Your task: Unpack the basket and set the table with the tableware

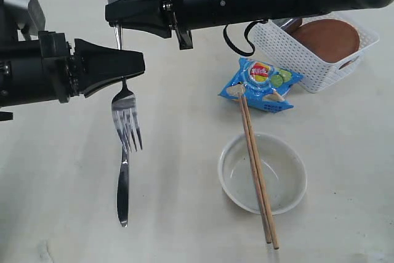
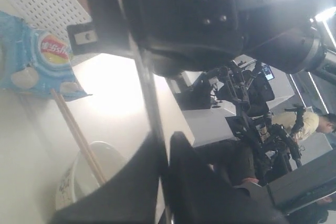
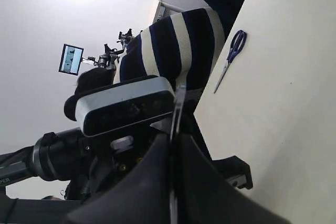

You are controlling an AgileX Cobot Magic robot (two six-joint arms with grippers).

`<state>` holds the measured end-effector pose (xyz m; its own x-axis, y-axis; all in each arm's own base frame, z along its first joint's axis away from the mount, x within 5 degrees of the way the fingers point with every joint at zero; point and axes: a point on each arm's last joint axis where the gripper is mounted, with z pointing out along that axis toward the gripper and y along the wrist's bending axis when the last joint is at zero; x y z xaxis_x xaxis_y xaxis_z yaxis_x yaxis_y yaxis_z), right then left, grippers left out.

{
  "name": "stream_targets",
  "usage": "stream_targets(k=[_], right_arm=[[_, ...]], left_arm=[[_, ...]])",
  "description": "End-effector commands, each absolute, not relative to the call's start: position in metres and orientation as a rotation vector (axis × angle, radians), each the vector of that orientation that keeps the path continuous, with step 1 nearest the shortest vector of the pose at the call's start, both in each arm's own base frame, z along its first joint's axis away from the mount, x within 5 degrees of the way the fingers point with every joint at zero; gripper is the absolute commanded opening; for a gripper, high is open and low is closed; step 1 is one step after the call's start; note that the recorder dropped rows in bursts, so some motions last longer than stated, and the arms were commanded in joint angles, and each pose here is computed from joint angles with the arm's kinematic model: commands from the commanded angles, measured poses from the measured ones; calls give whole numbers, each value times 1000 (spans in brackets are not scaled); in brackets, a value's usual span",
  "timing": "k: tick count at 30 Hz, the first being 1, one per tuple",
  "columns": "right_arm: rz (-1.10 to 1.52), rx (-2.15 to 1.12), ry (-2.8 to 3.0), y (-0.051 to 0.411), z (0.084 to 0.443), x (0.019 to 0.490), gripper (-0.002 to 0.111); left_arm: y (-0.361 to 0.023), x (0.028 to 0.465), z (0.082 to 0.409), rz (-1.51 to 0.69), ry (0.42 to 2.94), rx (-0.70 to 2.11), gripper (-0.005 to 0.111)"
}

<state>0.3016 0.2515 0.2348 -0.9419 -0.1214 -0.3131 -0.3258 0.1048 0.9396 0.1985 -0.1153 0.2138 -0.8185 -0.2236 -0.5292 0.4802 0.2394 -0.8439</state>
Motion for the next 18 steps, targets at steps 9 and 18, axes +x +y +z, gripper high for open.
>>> stream_targets(k=[9, 18], right_arm=[[1992, -408, 2202, 233, 240, 310, 0], [1983, -390, 2205, 229, 240, 313, 57]], left_arm=[[-117, 198, 216, -1663, 1954, 231, 0], [-117, 198, 216, -1667, 1956, 226, 0]])
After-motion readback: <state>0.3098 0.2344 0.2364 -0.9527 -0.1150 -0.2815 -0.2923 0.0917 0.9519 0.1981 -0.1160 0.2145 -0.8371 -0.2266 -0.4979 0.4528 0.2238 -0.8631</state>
